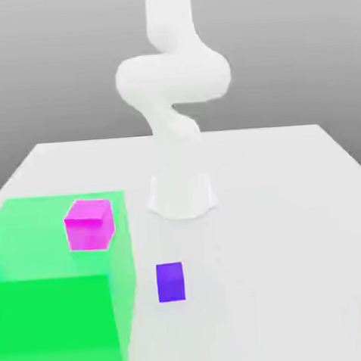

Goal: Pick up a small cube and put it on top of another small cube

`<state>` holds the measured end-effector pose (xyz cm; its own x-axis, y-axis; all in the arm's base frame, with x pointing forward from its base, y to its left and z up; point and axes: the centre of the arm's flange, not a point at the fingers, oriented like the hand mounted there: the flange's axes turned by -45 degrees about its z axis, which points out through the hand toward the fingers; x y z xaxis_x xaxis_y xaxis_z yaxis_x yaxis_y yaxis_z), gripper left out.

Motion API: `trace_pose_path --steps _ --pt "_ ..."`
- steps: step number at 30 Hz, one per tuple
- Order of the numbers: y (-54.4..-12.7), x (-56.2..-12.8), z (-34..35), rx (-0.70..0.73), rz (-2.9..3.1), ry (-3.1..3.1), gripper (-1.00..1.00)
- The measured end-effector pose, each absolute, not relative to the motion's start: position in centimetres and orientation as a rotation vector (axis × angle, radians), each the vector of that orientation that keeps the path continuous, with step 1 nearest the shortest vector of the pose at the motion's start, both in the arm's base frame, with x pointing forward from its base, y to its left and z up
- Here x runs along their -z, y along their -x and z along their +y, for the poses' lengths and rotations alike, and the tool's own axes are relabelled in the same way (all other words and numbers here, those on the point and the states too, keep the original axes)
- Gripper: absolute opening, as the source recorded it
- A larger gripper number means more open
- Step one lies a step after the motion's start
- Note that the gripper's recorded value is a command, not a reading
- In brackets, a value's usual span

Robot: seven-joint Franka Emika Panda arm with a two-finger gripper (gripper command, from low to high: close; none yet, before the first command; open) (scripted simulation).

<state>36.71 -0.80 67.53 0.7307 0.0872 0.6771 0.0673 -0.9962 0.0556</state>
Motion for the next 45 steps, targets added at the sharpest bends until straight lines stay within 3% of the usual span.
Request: trace_pose_path --steps 7,14,21,29,35,45 --pt "-40.9 -56.9 -2.3 -0.88 0.569 -2.858 0.0" --pt "-42.2 -46.1 -3.0 -0.636 1.006 -2.766 0.0" --pt "-40.8 -35.9 -3.2 -0.404 1.444 -2.619 0.0" --pt "-36.4 -25.8 -3.2 -0.162 1.936 -2.379 0.0" --pt "-31.9 -19.9 -3.3 -0.016 2.265 -2.167 0.0" --pt "-32.1 -15.8 -3.5 -0.016 2.3 -2.136 0.0"
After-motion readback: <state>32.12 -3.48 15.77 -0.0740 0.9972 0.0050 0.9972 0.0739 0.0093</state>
